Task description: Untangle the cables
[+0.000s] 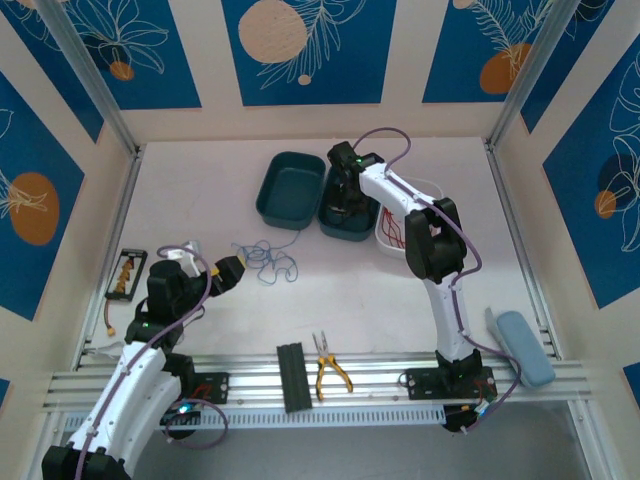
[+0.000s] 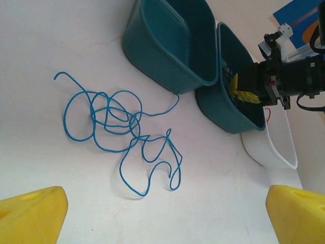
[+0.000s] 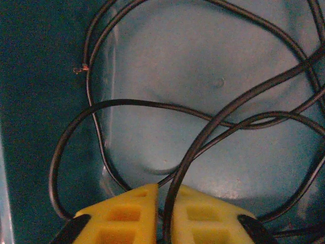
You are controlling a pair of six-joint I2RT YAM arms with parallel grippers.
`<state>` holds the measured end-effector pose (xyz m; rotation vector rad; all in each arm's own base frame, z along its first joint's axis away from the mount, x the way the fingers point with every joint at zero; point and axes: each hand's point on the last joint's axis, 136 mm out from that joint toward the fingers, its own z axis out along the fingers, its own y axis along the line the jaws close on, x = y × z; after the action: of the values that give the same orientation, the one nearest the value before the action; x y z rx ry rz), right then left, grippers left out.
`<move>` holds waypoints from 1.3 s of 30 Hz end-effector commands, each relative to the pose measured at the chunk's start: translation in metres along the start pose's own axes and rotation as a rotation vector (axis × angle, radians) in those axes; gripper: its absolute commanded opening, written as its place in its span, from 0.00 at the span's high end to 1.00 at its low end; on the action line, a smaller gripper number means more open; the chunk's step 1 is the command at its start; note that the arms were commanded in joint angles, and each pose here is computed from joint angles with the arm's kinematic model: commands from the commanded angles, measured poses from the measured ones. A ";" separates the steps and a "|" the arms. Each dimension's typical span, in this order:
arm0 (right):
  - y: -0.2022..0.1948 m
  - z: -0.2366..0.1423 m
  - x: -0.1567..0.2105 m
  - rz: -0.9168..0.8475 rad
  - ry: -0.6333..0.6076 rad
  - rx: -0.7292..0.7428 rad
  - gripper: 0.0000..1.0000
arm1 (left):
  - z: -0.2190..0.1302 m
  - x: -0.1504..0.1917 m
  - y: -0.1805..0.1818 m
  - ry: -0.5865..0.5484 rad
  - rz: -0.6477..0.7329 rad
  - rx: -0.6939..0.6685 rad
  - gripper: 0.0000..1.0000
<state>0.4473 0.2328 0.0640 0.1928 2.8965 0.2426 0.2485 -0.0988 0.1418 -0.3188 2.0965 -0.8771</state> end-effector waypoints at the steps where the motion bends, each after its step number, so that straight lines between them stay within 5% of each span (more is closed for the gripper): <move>1: 0.011 -0.036 0.002 -0.028 -0.020 -0.044 0.77 | -0.001 0.001 0.012 0.001 -0.004 -0.055 0.00; 11: 0.007 -0.094 0.019 -0.032 -0.105 -0.068 0.52 | 0.000 -0.007 0.012 0.053 0.012 -0.126 0.00; 21: 0.016 -0.134 0.065 -0.100 -0.181 -0.122 0.40 | 0.017 -0.018 0.008 0.084 0.001 -0.136 0.00; 27: 0.020 -0.134 0.102 -0.142 -0.212 -0.102 0.16 | 0.035 -0.020 0.008 0.116 -0.012 -0.134 0.00; 29: 0.022 -0.132 0.111 -0.149 -0.222 -0.096 0.01 | 0.041 -0.021 0.009 0.132 -0.001 -0.147 0.00; 39: 0.042 -0.110 0.146 -0.144 -0.210 -0.116 0.01 | 0.078 -0.013 0.012 0.233 0.069 -0.225 0.13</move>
<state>0.2834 0.2724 0.1434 -0.0735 2.6984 0.3131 0.3063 -0.1175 0.1058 -0.3178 2.4200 -0.7224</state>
